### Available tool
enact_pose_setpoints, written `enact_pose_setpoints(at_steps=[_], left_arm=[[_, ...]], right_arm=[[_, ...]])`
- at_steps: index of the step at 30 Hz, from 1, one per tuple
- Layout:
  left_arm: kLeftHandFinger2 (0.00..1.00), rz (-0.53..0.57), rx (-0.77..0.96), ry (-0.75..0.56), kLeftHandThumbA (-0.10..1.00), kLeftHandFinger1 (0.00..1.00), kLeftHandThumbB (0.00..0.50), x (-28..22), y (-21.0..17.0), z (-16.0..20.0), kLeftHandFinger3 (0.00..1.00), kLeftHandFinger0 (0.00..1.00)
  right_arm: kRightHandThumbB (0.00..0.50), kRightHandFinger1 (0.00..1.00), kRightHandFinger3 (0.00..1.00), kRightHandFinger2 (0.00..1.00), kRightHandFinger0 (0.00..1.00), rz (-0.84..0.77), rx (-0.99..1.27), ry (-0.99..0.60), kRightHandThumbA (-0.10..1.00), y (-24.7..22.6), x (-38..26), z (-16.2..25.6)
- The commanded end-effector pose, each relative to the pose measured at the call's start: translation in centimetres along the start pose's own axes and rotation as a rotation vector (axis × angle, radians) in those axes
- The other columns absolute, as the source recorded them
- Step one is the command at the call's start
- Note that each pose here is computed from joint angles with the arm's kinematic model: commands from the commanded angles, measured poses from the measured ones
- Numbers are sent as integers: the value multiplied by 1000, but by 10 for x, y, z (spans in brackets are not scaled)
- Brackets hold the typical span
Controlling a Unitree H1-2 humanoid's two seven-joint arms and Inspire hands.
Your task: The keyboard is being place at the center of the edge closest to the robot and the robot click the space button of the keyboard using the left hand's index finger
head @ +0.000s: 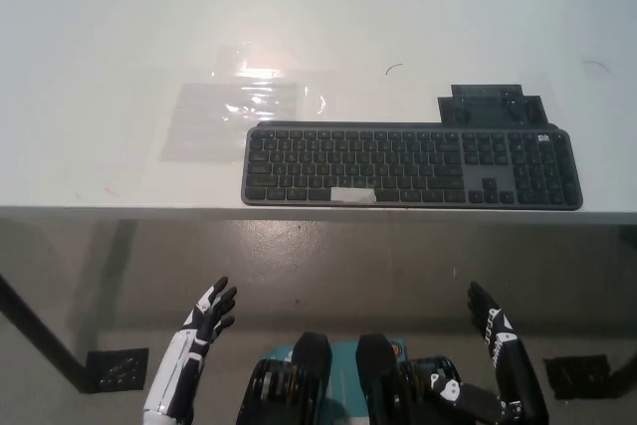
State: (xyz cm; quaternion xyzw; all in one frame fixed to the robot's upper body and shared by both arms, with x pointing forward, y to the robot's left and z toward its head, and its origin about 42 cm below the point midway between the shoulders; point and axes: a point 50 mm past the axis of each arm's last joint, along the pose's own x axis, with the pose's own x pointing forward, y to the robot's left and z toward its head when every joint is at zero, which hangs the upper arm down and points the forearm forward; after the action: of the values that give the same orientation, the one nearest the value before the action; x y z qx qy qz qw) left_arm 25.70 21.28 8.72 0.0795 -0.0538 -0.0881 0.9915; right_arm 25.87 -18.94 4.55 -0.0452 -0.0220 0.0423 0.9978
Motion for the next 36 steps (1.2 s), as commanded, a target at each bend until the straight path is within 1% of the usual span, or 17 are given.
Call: enact_pose_setpoints(at_steps=[1,2,3,4,5,9,10,11,12,13,15,17,21,22,24,32,36], left_arm=[[847,-75,34,-181,1000,994,366,6,7,28,1000,1000],[328,-113,11,-184,1000,119,393,5,9,38,1000,290],[243,-119,1,-181,1000,24,415,5,9,40,1000,58],[10,-118,-33,-193,1000,1,418,5,7,48,1000,2],[0,-108,-33,-185,1000,0,419,3,6,55,1000,0],[13,-129,-43,-206,1000,0,426,5,1,73,1000,0],[12,-137,-21,-213,1000,0,447,8,0,75,1000,0],[22,-148,28,-227,1000,0,437,12,0,78,1000,0],[71,-169,102,-245,1000,4,385,15,1,80,1000,0],[127,-193,177,-262,1000,18,366,19,3,81,1000,0],[286,-236,345,-292,1000,110,395,32,3,87,1000,36],[320,-259,515,-298,1000,148,457,44,0,94,1000,113],[199,-293,667,-295,1000,57,480,63,-4,102,1000,4],[196,-317,712,-281,1000,54,499,71,-5,105,1000,0],[148,-344,786,-286,1000,1,494,84,-8,106,1000,0],[61,-430,932,-235,1000,0,497,123,-13,111,1000,0],[69,-456,984,-186,1000,0,500,137,-14,115,1000,0]], right_arm=[[334,1000,1000,1000,1000,-9,1,-86,1000,0,8,12],[322,1000,1000,1000,1000,-10,-2,-92,1000,0,8,12],[319,1000,1000,1000,1000,-10,-1,-94,1000,0,8,12],[311,1000,1000,1000,1000,-9,-3,-96,1000,0,8,12],[321,1000,1000,1000,1000,-9,0,-90,1000,0,8,11],[318,1000,1000,1000,1000,-15,2,-87,1000,-1,8,11],[317,1000,1000,1000,1000,-16,1,-87,1000,-1,8,11],[308,1000,1000,1000,1000,-17,0,-89,1000,-2,8,11],[305,1000,1000,1000,1000,-16,1,-90,1000,-2,7,11],[305,1000,1000,1000,1000,-16,1,-89,1000,-2,7,11],[308,1000,1000,1000,1000,-16,-5,-88,1000,-2,8,12],[301,1000,1000,1000,1000,-15,-13,-88,1000,-2,7,12],[298,1000,1000,1000,1000,-8,-10,-92,1000,-1,10,14],[309,1000,1000,1000,1000,-5,-12,-91,1000,-1,12,15],[320,1000,1000,1000,1000,-3,-10,-94,1000,-2,14,17],[328,1000,1000,1000,1000,0,-13,-111,1000,-4,18,21],[339,1000,1000,1000,1000,2,-15,-116,1000,-4,21,23]])
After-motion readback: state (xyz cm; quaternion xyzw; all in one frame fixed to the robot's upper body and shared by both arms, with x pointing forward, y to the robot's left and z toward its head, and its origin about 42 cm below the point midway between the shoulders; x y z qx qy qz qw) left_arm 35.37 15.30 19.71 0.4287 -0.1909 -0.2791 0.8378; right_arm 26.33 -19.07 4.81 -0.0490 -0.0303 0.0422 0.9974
